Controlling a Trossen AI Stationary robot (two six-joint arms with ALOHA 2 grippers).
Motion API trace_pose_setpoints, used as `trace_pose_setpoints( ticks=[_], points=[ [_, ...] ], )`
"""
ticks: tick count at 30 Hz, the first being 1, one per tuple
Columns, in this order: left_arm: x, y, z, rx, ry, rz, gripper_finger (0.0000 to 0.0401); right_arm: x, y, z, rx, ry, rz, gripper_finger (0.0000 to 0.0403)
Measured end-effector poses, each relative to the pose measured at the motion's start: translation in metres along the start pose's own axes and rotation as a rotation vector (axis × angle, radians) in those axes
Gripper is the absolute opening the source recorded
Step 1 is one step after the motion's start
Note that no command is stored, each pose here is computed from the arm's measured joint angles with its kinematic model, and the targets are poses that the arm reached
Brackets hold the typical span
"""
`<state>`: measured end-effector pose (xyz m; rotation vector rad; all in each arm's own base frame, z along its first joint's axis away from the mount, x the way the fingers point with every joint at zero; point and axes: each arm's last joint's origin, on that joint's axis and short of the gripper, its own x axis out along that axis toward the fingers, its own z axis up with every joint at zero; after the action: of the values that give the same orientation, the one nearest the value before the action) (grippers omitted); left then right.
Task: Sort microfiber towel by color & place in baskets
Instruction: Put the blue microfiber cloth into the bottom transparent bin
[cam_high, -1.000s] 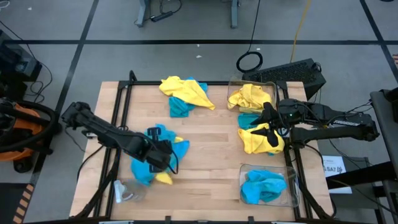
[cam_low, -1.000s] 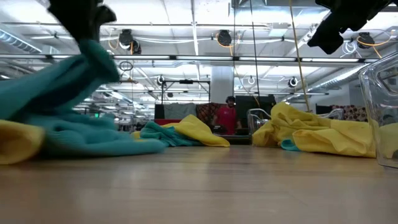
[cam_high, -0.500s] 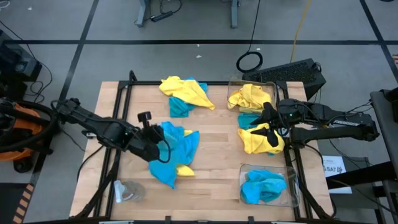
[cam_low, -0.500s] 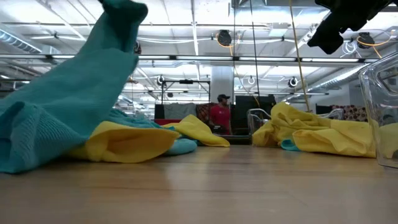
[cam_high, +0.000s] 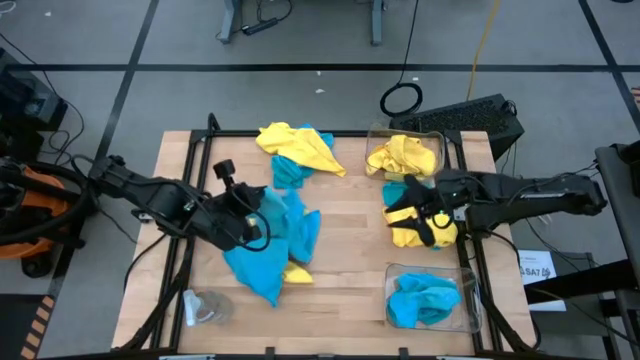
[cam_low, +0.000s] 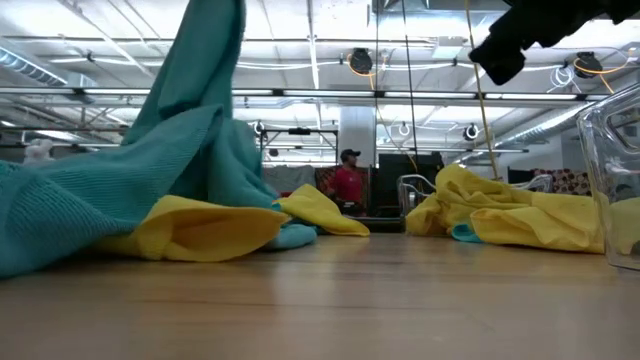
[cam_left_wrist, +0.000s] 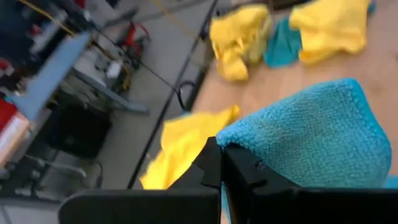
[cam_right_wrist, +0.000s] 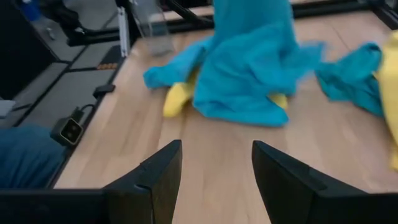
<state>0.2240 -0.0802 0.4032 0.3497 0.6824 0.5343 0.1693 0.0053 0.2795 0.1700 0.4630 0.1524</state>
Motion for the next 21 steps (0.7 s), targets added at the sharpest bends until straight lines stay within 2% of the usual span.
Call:
trace_pose_setpoints(
  ticks=[7, 12, 16, 21],
  points=[
    [-0.008, 0.006, 0.024, 0.024, -0.148, 0.036, 0.0004, 0.041, 0.003, -0.008, -0.080, -0.107, 0.043, 0.0209],
    [-0.013, 0.011, 0.038, 0.032, -0.232, 0.073, 0.0004, 0.069, 0.006, -0.005, -0.151, -0.184, 0.003, 0.0262],
    [-0.016, 0.012, 0.048, 0.047, -0.295, 0.083, 0.0004, 0.090, 0.007, -0.001, -0.189, -0.278, 0.014, 0.0304],
    [-0.020, 0.013, 0.058, 0.047, -0.365, 0.073, 0.0004, 0.112, 0.007, 0.002, -0.249, -0.418, 0.018, 0.0329]
  ],
)
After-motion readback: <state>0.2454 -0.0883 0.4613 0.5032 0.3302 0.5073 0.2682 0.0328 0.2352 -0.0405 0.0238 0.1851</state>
